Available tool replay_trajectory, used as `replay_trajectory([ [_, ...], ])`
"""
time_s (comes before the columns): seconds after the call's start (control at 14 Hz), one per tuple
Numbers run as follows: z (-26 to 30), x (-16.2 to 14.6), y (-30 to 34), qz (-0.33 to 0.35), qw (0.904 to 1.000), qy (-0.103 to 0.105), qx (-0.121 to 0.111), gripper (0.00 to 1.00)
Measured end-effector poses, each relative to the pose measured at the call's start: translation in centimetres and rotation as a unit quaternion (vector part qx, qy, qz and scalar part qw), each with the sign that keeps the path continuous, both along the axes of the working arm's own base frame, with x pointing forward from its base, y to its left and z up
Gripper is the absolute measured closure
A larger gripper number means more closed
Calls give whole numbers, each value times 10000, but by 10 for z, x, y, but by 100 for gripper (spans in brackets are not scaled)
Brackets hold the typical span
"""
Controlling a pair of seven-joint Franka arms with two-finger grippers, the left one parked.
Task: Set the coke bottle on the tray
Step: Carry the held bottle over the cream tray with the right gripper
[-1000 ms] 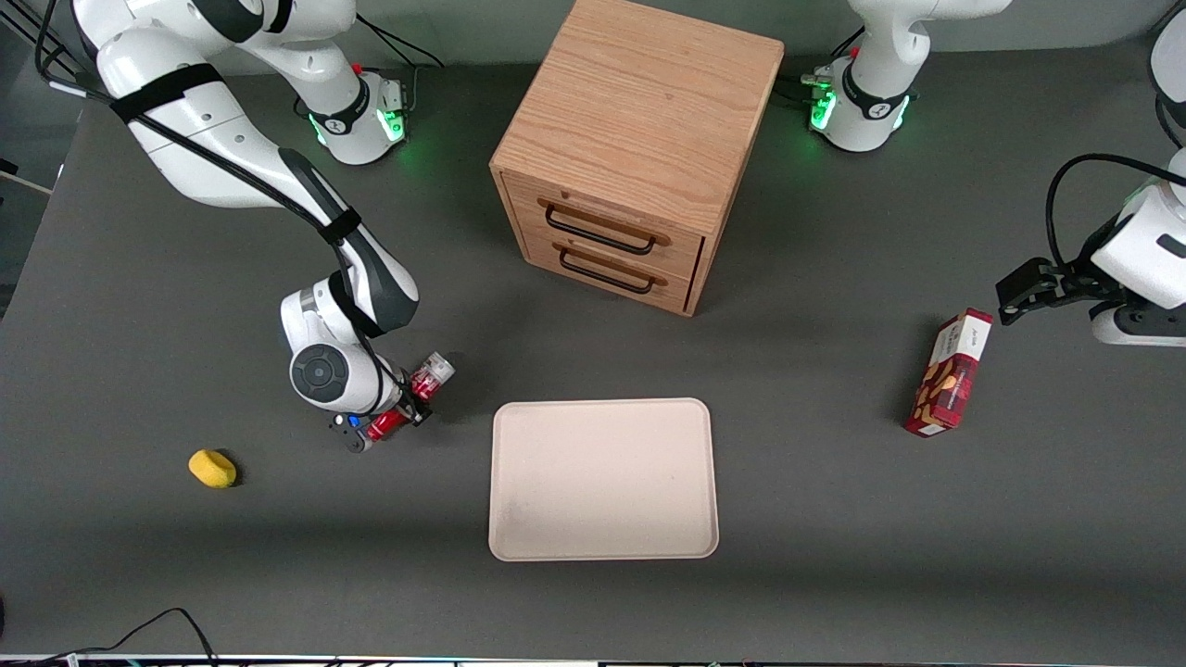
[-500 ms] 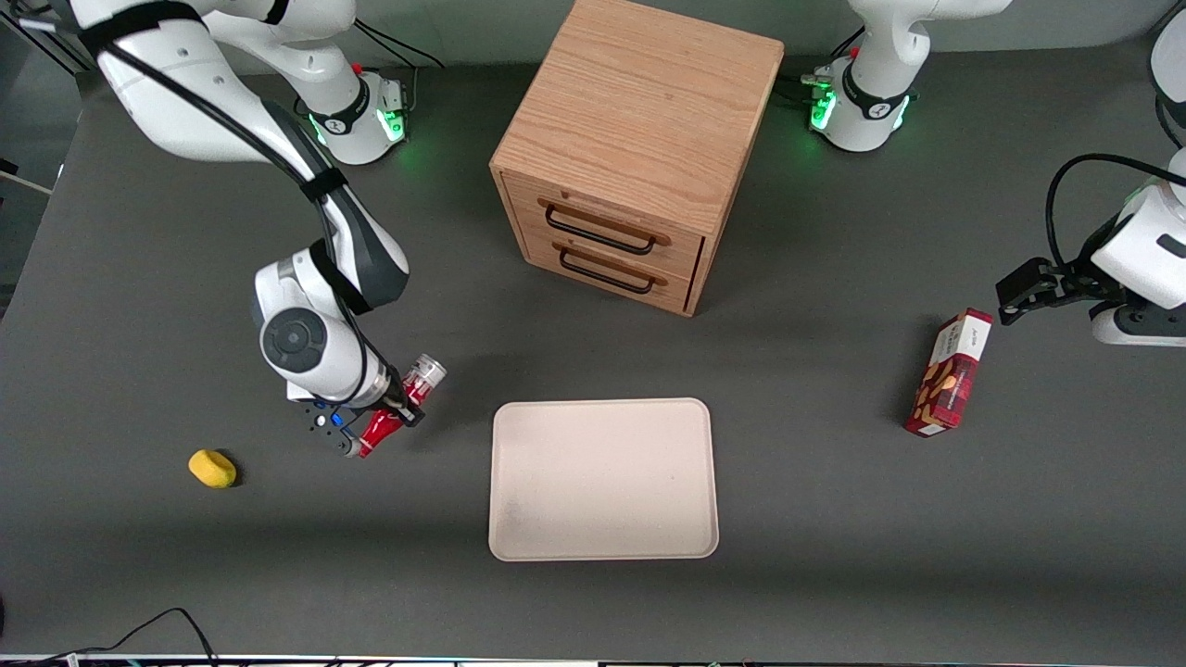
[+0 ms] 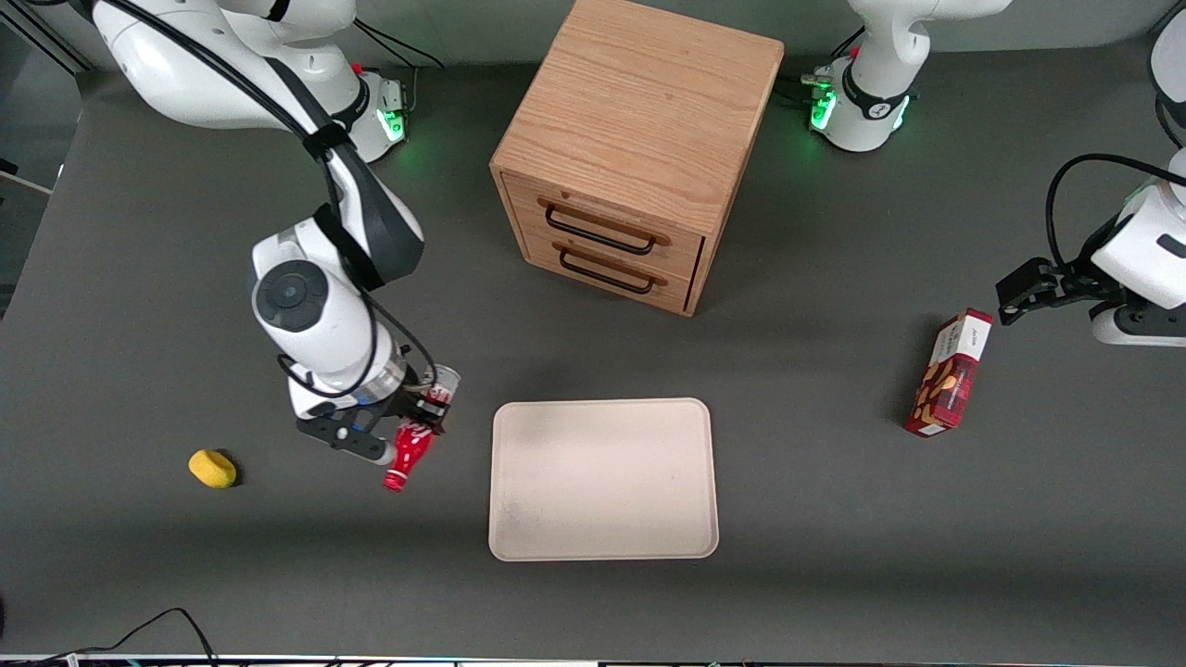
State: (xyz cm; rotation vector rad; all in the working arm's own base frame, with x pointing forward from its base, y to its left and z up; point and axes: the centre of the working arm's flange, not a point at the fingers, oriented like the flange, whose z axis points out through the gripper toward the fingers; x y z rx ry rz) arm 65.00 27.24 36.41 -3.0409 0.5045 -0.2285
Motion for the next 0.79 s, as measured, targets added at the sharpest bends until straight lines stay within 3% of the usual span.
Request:
replay_trajectory([
  [0.21,-26,13,38,453,9988,-119,-171,43],
  [0.43,-71,27,58,811,9961,-47,-344,43],
  [0.79,-108,42,64,1143,9931,74,-238,43],
])
